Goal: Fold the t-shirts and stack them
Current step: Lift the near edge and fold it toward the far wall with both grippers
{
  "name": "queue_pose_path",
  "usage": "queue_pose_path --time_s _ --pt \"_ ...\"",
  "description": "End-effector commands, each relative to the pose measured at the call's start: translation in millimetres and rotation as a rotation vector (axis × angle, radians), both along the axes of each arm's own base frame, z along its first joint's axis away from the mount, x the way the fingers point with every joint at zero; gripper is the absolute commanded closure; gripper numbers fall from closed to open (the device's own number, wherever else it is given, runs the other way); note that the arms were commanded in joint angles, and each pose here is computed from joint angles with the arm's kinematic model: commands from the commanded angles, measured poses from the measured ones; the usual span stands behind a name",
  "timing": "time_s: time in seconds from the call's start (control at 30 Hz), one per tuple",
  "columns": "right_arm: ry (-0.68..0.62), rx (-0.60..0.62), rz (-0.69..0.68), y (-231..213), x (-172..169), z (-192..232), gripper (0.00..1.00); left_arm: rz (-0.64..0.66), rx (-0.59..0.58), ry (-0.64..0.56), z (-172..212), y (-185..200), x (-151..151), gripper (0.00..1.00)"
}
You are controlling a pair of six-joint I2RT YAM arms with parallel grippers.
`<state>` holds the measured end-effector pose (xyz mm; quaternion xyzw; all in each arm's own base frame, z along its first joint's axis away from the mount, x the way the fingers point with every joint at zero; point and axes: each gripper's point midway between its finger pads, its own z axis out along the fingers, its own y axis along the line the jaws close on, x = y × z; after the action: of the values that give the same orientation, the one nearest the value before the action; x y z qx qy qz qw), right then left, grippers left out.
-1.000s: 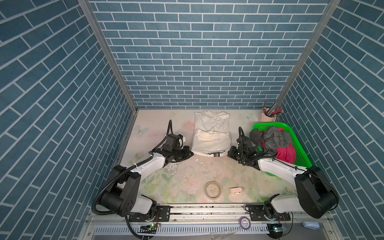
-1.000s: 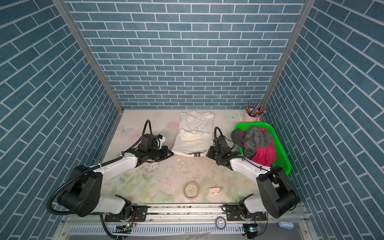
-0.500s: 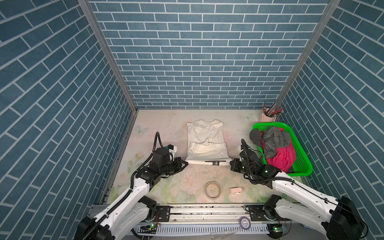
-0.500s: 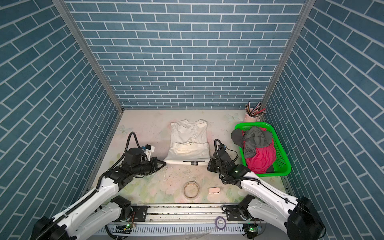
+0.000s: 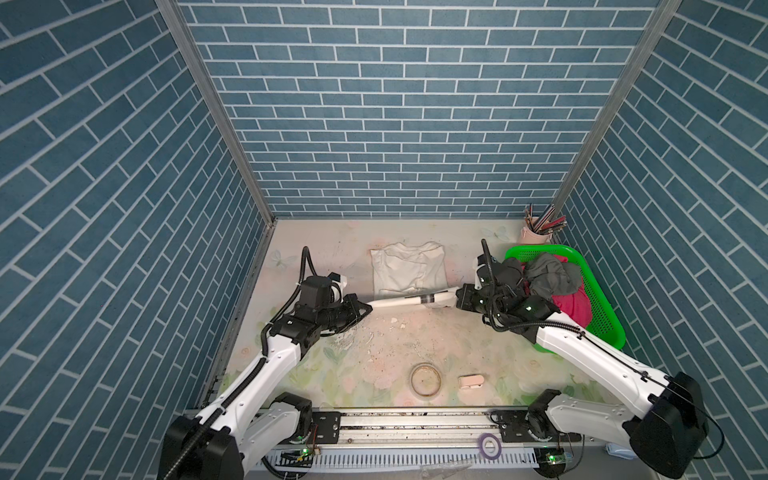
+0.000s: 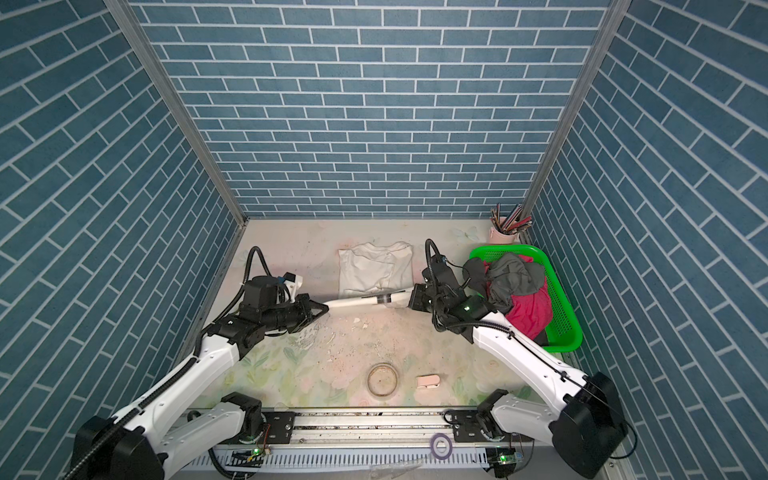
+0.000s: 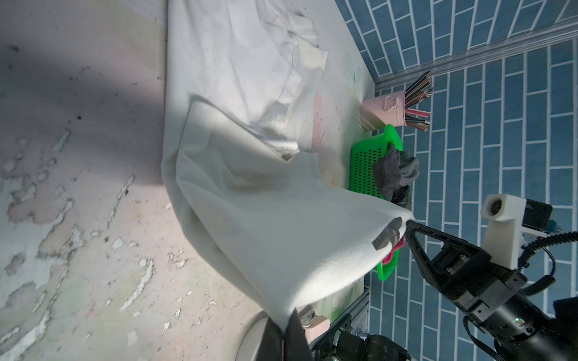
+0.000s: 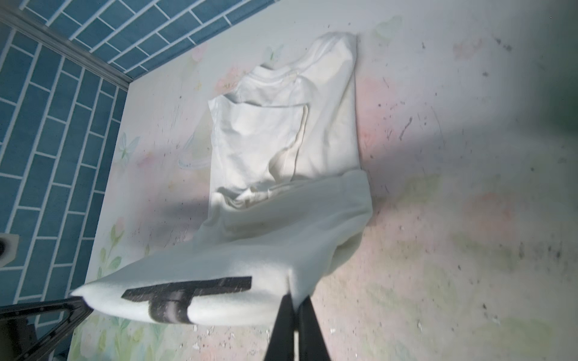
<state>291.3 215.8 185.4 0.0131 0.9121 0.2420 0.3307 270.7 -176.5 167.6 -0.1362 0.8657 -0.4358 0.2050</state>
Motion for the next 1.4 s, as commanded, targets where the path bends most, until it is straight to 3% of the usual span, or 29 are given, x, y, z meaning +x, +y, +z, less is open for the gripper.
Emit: queue_pose_path --time_s 0.0,0.3,0.7,1.03,1.37 --pt "-0.038 -0.032 0.032 0 30 9 1.0 -0.016 -0.003 -0.07 19 -2 30 1.0" --pt "-0.048 0.012 0.051 2 101 21 1.0 -0.005 -0.004 -0.086 28 4 99 1.0" --pt "0.022 0.084 0.13 22 159 7 1.0 0.027 0.006 -0.064 13 8 169 1.0" --pt "0.007 0.116 0.136 21 192 10 1.0 0.05 0.012 -0.062 4 8 214 1.0" --pt "0.031 0.146 0.177 35 221 -18 1.0 0.072 0.051 -0.01 -35 14 239 1.0"
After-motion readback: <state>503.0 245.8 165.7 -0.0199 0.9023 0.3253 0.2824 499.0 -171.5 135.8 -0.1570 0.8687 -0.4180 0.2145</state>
